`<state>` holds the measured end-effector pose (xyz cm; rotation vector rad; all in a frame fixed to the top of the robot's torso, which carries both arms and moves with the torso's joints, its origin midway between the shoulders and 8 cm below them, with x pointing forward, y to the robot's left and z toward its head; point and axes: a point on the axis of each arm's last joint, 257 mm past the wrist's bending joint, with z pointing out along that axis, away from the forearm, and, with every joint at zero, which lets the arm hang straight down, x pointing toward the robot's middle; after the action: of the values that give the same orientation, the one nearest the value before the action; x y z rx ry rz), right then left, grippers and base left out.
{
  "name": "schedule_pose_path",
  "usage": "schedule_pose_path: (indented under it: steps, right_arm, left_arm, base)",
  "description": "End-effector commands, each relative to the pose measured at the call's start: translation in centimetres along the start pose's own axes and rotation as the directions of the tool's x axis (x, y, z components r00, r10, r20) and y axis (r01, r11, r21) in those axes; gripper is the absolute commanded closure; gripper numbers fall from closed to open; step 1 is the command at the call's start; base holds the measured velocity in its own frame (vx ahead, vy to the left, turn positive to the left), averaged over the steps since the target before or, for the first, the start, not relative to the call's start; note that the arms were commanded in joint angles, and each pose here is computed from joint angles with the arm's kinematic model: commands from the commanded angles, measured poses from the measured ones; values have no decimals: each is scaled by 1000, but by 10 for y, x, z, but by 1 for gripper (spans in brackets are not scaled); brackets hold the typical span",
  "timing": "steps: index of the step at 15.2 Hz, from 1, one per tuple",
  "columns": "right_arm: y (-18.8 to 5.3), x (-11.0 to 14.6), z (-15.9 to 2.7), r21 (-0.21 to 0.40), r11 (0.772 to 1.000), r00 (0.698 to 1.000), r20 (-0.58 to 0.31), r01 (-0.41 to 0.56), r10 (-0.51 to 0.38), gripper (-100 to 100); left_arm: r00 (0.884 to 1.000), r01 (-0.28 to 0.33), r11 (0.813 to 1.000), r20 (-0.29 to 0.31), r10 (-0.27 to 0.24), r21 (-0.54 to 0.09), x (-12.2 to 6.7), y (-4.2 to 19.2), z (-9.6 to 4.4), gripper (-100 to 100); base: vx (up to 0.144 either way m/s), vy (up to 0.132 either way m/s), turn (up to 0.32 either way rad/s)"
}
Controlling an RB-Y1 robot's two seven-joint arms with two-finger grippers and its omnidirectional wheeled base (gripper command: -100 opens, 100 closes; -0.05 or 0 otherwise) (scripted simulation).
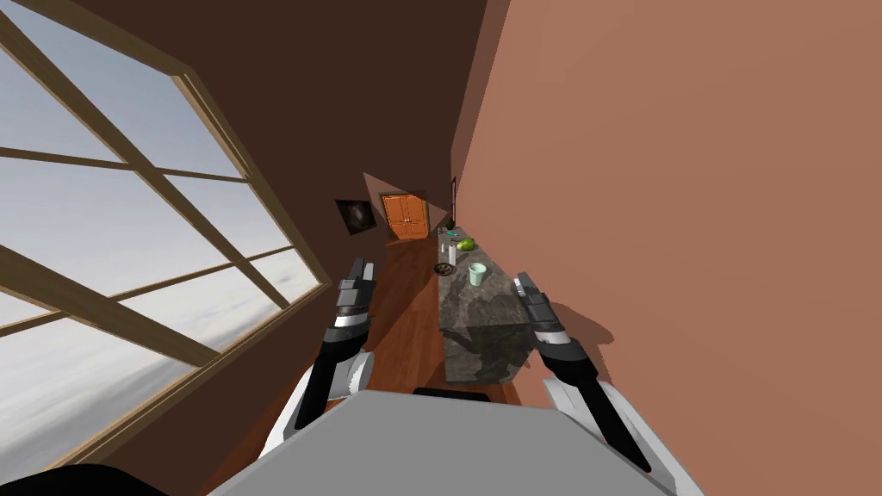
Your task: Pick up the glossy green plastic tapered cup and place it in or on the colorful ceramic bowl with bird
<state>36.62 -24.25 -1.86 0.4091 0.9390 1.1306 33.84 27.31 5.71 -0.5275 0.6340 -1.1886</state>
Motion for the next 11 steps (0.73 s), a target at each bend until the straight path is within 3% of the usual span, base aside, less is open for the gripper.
schedule_pose_path:
  steps: [1, 4, 6, 9, 11]
  right_arm:
    - [-10, 6, -5, 15, 1000, 999, -42, 27, -27, -100]
    - [-37, 17, -20, 56, 994, 988, -130, 93, -85, -100]
    - [-37, 18, -20, 50, 993, 984, -151, 105, -96, -100]
    - [-68, 26, -40, 87, 979, 956, -249, 184, -157, -100]
    - [-68, 26, -41, 77, 977, 947, -274, 198, -170, -100]
  left_arm:
    - [1000, 0, 1000, 0, 0, 0, 0, 0, 0, 0]
    - [1000, 0, 1000, 0, 0, 0, 0, 0, 0, 0]
    - [1000, 0, 1000, 0, 0, 0, 0, 0, 0, 0]
    - [1000, 0, 1000, 0, 0, 0, 0, 0, 0, 0]
    - [1000, 0, 1000, 0, 0, 0, 0, 0, 0, 0]
  base:
    - [-52, 99, 15]
    - [-45, 109, 35]
    - [-36, 92, 16]
    - [-24, 89, 49]
    - [-24, 100, 23]
